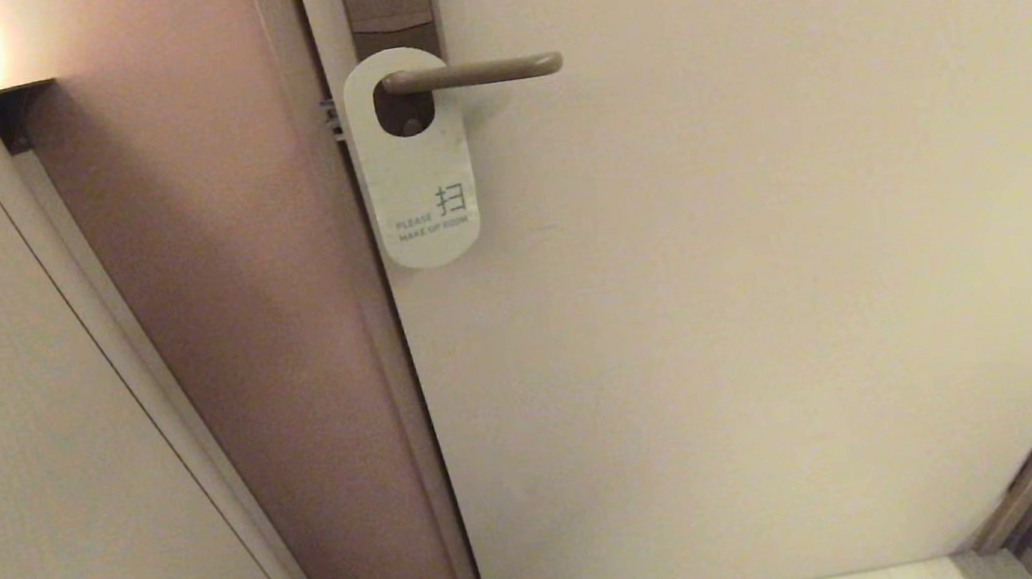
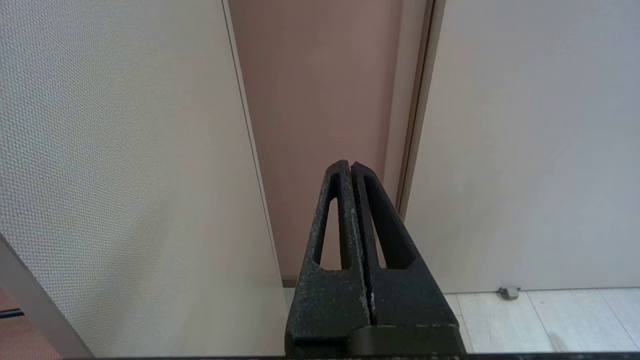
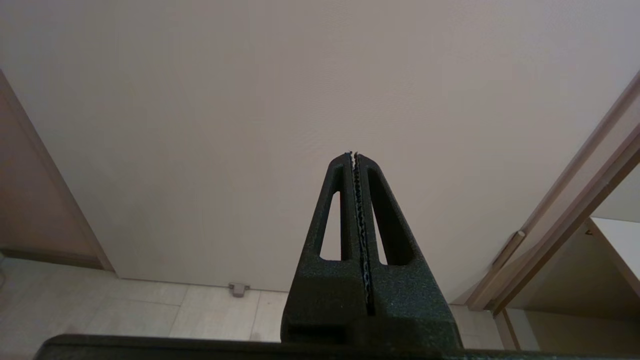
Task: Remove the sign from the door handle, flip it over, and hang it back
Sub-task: Take down the sign
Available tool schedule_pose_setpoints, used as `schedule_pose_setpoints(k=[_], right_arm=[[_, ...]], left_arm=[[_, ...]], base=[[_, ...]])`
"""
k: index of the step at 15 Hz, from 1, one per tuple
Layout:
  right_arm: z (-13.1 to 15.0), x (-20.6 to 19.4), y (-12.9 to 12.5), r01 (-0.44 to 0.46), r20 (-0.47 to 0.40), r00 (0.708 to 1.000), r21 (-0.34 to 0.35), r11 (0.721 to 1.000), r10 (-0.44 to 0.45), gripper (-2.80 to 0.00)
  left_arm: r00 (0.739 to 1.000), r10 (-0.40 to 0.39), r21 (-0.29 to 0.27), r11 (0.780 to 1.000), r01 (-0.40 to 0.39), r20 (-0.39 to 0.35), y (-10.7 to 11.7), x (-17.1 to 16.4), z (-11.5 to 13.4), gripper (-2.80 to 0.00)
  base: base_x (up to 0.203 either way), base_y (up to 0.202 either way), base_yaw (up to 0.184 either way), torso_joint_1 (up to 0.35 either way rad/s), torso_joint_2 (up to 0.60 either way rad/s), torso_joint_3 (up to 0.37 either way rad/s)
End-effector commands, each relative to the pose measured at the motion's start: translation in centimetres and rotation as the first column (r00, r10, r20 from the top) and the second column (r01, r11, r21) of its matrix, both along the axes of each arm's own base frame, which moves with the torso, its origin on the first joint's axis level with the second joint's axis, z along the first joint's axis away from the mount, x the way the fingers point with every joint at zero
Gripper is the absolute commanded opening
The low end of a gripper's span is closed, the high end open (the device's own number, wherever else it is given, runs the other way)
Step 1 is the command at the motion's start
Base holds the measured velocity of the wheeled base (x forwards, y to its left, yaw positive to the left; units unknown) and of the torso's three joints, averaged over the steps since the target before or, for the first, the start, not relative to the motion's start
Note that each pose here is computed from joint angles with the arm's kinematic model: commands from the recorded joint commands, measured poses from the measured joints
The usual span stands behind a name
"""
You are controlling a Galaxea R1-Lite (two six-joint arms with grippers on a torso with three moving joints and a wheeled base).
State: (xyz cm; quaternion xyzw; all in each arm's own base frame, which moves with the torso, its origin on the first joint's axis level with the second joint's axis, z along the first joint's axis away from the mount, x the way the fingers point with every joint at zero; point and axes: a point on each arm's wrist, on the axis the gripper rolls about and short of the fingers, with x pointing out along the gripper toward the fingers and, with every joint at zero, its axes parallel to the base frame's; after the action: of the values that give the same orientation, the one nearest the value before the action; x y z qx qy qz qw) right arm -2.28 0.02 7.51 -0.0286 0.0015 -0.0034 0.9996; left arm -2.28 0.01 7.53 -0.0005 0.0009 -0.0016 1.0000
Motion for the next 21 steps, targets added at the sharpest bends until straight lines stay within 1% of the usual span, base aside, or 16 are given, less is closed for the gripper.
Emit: schedule_pose_setpoints(k=[1,13,16,18,21], right_arm=[[0.00,0.00,0.00,-0.001,0.000,1.000,-0.001,1.000,0.001,-2.80],[0.00,0.00,0.00,-0.001,0.000,1.000,-0.001,1.000,0.001,-2.80],[0.00,0.00,0.00,-0.001,0.000,1.000,-0.001,1.000,0.001,-2.80],[0.00,0.00,0.00,-0.001,0.000,1.000,-0.001,1.000,0.001,-2.80],[0.00,0.00,0.00,-0.001,0.000,1.000,-0.001,1.000,0.001,-2.80]], left_arm=[[1.000,0.000,-0.001,1.000,0.000,0.000,0.00,0.00,0.00,-2.80],[1.000,-0.001,0.001,1.000,0.001,0.000,0.00,0.00,0.00,-2.80],[1.000,-0.003,0.013,1.000,0.003,0.001,-0.01,0.00,0.01,-2.80],[1.000,-0.009,0.039,0.999,0.009,0.003,-0.02,0.00,0.03,-2.80],[1.000,-0.011,0.042,0.999,0.010,0.005,-0.02,0.00,0.05,-2.80]], base=[[0.000,0.000,0.000,0.000,0.00,0.000],[0.000,0.000,0.000,0.000,0.00,0.000],[0.000,0.000,0.000,0.000,0.00,0.000],[0.000,0.000,0.000,0.000,0.00,0.000],[0.000,0.000,0.000,0.000,0.00,0.000]])
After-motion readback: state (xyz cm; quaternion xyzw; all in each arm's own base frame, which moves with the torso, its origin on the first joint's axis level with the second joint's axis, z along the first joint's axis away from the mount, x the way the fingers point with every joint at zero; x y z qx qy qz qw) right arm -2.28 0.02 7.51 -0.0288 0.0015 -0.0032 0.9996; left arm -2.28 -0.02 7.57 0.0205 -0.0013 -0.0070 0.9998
